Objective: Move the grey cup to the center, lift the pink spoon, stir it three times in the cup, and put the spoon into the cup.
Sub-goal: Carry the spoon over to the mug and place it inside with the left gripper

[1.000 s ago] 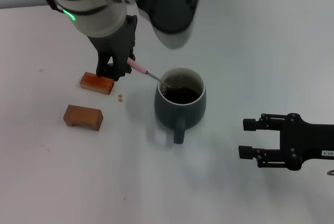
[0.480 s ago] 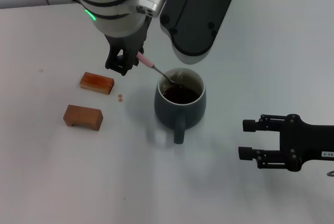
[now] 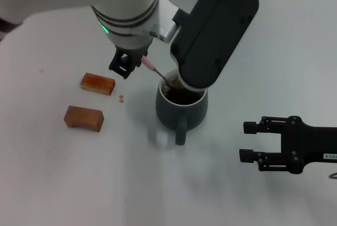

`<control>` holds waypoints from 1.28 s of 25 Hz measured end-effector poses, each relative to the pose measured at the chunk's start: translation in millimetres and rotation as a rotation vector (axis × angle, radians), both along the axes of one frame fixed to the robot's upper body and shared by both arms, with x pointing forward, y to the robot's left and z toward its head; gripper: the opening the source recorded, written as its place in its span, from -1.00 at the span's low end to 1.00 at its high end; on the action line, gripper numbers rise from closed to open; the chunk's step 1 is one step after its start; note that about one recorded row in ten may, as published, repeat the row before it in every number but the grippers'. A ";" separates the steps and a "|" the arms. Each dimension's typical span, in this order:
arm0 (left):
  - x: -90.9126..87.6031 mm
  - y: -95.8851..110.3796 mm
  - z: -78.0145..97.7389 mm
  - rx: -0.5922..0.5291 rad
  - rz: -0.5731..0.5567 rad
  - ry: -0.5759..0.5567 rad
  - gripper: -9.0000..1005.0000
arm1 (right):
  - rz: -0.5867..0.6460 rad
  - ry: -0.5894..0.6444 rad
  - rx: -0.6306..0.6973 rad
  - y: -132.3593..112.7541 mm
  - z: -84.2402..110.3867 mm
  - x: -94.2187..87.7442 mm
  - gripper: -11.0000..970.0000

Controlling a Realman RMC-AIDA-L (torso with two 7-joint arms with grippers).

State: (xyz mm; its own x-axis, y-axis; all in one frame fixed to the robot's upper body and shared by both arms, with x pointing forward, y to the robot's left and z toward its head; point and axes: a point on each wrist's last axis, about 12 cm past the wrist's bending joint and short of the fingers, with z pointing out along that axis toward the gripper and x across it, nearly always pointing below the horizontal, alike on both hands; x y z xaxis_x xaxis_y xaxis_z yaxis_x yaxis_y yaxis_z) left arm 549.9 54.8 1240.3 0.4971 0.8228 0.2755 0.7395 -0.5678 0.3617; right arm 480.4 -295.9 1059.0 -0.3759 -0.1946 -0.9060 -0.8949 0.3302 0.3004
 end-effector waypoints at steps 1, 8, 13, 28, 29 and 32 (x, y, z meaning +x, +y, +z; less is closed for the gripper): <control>-0.7 -0.7 -1.0 0.007 -0.006 -0.004 -0.73 | 0.001 0.000 0.001 0.2 -0.1 0.0 0.50; -10.6 -9.8 -13.8 0.032 -0.085 -0.031 -0.73 | 0.018 0.004 -0.001 3.0 -0.6 -0.2 0.50; -12.6 -9.6 -15.3 0.035 -0.087 -0.028 -0.73 | 0.016 0.004 -0.003 2.7 -0.8 0.2 0.50; -9.2 -0.9 -15.6 0.049 -0.057 -0.027 -0.73 | 0.018 0.003 -0.008 4.2 1.3 4.8 0.50; -9.0 -2.6 -15.4 0.041 -0.067 -0.034 -0.73 | 0.019 0.003 -0.009 4.4 1.7 5.5 0.50; -8.1 -6.8 -15.7 0.026 -0.092 -0.051 -0.73 | 0.023 0.000 -0.010 5.1 2.4 7.0 0.50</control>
State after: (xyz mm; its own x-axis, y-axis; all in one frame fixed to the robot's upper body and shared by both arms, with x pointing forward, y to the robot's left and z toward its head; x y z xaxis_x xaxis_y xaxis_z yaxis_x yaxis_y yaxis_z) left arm 541.8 48.0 1224.6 0.5552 0.7665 0.3228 0.6649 -0.6422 0.3815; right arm 487.4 -290.8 1061.4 -0.3715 -0.2125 -0.9038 -0.9021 0.3129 0.2972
